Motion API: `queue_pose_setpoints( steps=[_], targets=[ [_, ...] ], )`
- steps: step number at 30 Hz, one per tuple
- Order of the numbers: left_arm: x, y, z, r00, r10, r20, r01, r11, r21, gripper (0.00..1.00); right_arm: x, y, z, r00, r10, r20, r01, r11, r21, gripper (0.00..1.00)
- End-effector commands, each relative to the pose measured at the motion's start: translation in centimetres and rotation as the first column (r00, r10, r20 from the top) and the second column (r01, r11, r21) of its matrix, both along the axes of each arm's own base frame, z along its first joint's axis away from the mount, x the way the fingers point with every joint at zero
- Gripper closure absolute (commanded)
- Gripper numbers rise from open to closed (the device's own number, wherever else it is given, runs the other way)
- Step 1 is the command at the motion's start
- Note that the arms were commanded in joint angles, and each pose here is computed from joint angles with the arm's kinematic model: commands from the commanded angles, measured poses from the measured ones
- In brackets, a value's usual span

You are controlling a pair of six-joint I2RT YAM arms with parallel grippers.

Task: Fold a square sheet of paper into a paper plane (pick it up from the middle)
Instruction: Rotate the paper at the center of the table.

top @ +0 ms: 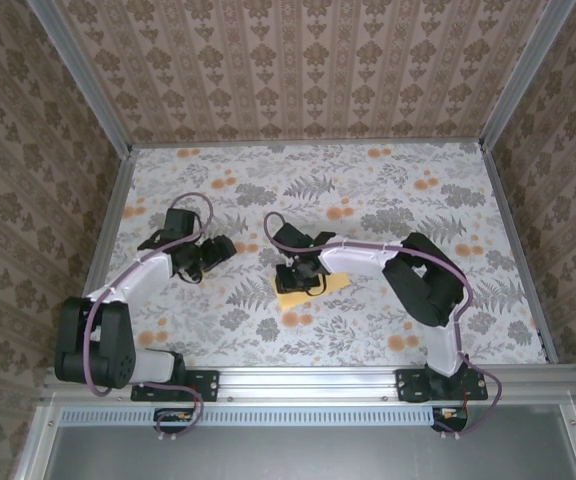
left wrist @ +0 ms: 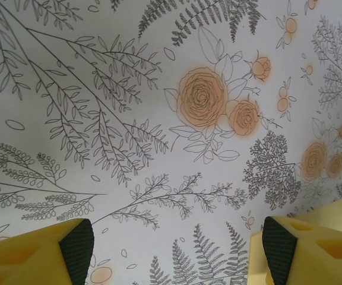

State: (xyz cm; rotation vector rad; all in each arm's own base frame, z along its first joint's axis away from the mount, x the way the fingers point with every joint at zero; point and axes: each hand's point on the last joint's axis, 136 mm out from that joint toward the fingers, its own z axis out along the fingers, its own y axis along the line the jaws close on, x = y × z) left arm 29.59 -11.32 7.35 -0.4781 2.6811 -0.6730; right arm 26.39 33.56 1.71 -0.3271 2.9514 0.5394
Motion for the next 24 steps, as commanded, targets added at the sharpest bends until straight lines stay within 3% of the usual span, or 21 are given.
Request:
queue_pose_setpoints(
  steps=[1,4,7,12,18,24],
  targets=[
    [0.5,-0.6,0.9,0.999,-0.031,0.021,0.032,0.999,-0.024,0.21,-4.4,-3.7,0.1,0.985,0.142,-0.102,-0.15,0.986,-0.079,0.73],
    [0.5,-1.0,1.0,0.998,-0.053,0.028,0.054,0.998,-0.03,0.2,-3.0,-4.3,2.8,0.998,0.068,-0.007,-0.068,0.997,-0.033,0.65],
    [0.3,-1.9,1.1,0.995,-0.096,0.034,0.097,0.995,-0.039,0.17,-0.7,-6.3,4.0,0.987,-0.139,0.08,0.142,0.99,-0.028,0.49],
    [0.2,-3.5,1.1,0.987,-0.16,0.031,0.162,0.985,-0.052,0.16,0.8,-11.0,3.0,0.916,-0.374,0.144,0.394,0.906,-0.155,0.46],
    [-0.3,-5.5,1.1,0.969,-0.246,0.023,0.247,0.965,-0.085,0.14,1.8,-13.1,1.8,0.857,-0.497,0.138,0.515,0.838,-0.178,0.44],
    [-0.5,-7.0,1.1,0.959,-0.28,0.029,0.282,0.95,-0.132,0.11,2.8,-13.0,0.4,0.848,-0.52,0.105,0.53,0.826,-0.192,0.44]
  ],
)
